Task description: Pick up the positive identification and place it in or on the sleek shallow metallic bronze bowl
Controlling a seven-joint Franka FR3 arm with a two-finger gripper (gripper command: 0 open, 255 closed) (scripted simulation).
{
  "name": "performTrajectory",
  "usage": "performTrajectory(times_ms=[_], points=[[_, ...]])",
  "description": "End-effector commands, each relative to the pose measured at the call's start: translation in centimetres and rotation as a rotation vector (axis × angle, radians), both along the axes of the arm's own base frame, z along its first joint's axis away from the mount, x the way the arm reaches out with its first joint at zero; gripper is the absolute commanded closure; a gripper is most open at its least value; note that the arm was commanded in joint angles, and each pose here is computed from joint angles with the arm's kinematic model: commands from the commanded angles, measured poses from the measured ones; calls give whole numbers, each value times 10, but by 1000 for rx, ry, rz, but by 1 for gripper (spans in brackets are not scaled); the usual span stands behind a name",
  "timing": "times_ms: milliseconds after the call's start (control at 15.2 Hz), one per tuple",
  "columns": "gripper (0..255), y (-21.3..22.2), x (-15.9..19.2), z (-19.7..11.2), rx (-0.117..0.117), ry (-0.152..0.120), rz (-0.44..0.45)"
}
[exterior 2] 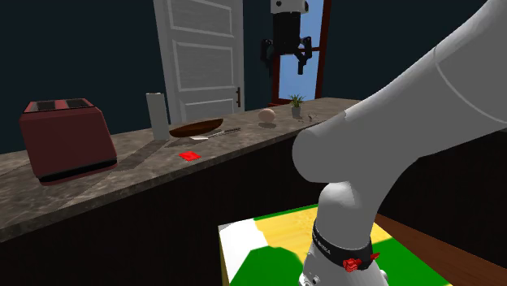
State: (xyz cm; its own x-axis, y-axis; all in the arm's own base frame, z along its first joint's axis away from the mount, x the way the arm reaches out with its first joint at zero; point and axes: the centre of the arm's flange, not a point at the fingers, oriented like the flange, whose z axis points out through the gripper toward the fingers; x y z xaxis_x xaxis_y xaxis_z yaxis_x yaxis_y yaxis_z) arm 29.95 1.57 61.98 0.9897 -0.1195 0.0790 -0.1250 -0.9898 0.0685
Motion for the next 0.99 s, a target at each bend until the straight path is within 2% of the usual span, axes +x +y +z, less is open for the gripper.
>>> performTrajectory(times_ms=[0, 924], points=[[0, 0, 0, 0, 0, 0, 0], [0, 101, 42, -127, 63, -207, 255]])
